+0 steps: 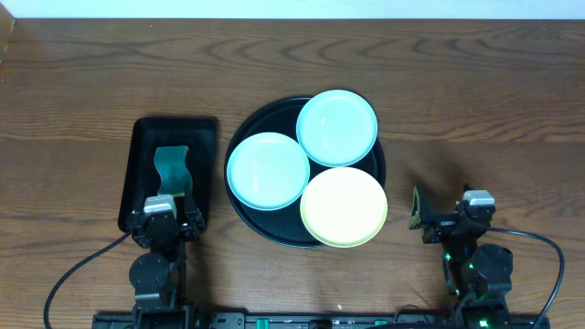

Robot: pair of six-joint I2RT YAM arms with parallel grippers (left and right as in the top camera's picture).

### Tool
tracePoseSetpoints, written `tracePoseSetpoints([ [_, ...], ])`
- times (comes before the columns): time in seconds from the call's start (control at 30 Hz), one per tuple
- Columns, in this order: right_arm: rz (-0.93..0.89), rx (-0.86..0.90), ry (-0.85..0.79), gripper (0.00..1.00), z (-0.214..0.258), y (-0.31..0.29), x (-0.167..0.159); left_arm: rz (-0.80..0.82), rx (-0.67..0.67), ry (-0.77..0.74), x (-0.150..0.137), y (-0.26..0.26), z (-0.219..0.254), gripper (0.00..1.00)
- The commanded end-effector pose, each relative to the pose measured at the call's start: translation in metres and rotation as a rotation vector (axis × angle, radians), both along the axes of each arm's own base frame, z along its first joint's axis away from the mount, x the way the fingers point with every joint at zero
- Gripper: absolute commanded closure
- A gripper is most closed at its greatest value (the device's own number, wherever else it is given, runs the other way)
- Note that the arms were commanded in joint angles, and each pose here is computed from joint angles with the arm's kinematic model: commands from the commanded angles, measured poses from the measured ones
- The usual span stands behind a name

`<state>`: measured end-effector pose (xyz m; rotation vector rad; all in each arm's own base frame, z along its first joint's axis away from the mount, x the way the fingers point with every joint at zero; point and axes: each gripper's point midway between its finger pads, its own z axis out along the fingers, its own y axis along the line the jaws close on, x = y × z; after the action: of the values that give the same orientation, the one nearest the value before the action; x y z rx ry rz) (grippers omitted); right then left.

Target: Clean dirty plates on tray and stack at the side

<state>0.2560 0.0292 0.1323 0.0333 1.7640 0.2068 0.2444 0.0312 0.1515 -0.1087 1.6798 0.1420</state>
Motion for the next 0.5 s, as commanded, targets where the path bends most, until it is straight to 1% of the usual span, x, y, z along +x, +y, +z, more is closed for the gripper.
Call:
tracePoseSetpoints([
  [0.0,-0.01,0.003,-0.026,0.01,0.023,-0.001,0.005,0.005,-0.013,-0.018,-0.001,0.0,0.015,0.23],
  [0.1,-0.01,0.003,-0.042,0.01,0.043,-0.001,0.01,0.009,-0.058,-0.028,-0.001,0.0,0.025,0.23],
  [0.23,-0.002,-0.045,-0.072,0.01,0.076,0.0,0.018,0.013,-0.108,-0.026,0.001,0.0,0.046,0.23],
  [0.47,0.008,-0.101,-0.064,0.01,0.114,0.003,0.044,-0.014,-0.122,0.153,0.012,-0.005,0.07,0.23],
])
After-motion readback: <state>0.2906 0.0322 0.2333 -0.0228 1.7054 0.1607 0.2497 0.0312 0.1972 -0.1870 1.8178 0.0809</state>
